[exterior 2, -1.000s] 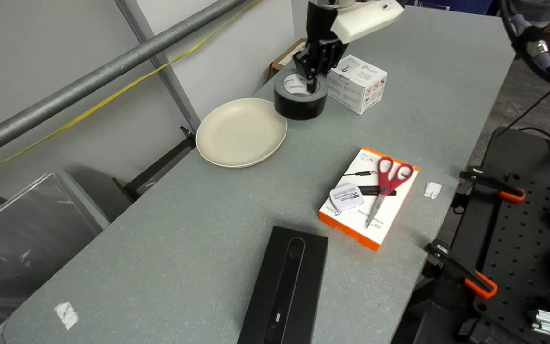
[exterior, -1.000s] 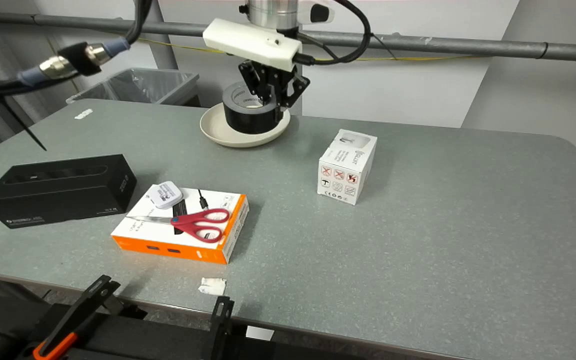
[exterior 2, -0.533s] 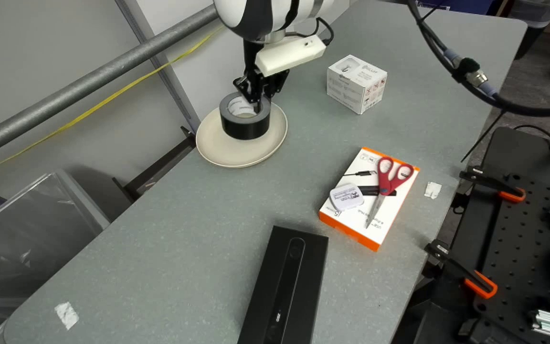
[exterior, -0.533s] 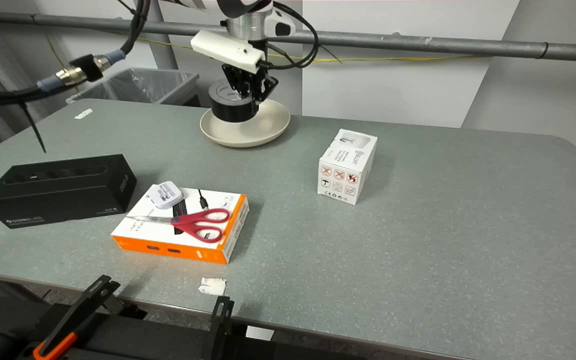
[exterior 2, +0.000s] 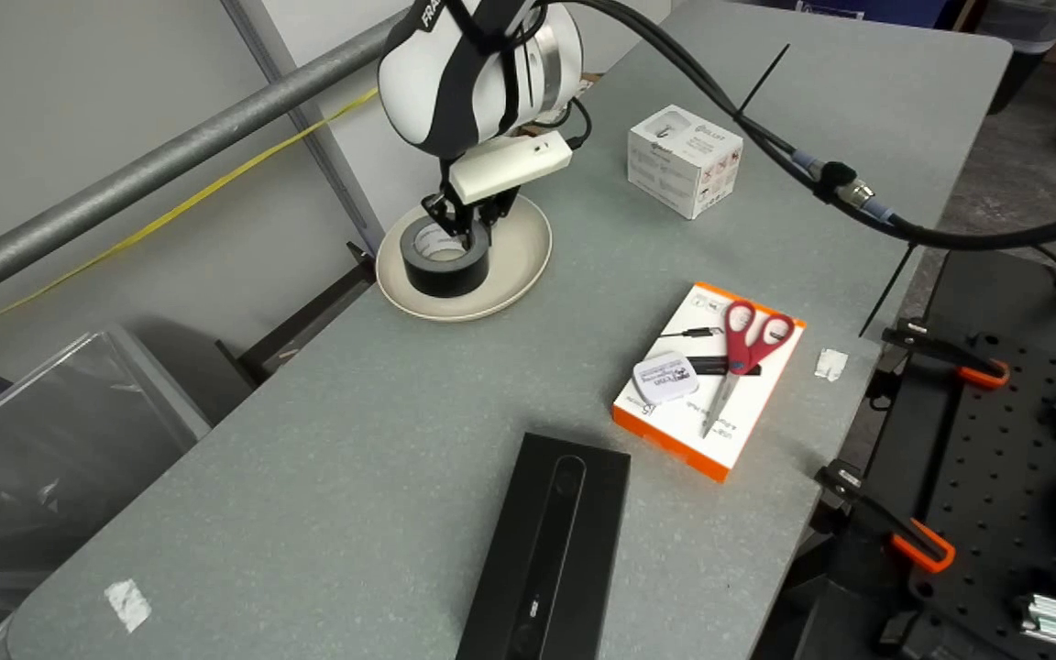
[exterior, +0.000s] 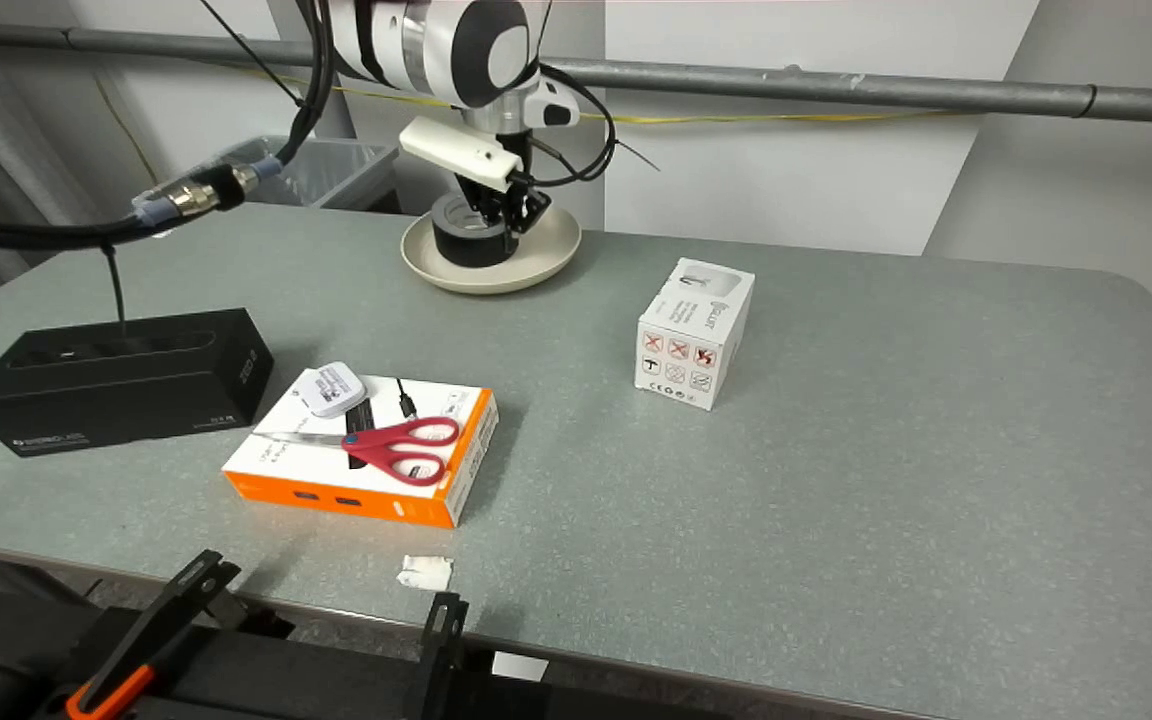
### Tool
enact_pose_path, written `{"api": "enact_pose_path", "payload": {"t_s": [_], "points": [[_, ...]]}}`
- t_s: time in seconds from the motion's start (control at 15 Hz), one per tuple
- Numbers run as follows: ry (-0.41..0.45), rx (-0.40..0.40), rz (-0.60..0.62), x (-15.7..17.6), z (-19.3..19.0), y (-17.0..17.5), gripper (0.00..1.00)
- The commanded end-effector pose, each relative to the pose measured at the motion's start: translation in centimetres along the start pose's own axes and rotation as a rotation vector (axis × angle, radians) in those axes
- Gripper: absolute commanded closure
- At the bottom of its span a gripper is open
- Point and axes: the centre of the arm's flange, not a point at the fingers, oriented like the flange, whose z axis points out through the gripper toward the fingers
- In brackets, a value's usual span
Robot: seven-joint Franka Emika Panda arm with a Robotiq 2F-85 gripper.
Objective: Put the masking tape on the plate.
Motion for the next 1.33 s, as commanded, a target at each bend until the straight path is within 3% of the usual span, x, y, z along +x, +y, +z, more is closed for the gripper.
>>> {"api": "enact_pose_path", "payload": {"t_s": [0.0, 0.07, 0.13, 0.53, 0.6, 1.27], "points": [[0.012, -0.018, 0.03, 2.8, 0.2, -0.8, 0.94], [0.009, -0.019, 0.033, 2.8, 0.2, -0.8, 0.62], [0.0, -0.023, 0.031, 2.6, 0.0, -0.8, 0.49], [-0.049, -0.057, 0.01, 1.4, -0.1, -0.4, 0.04], [-0.056, -0.059, 0.006, 1.3, -0.1, -0.4, 0.0], [-0.057, -0.034, -0.002, 0.7, 0.2, 0.1, 0.0]]}}
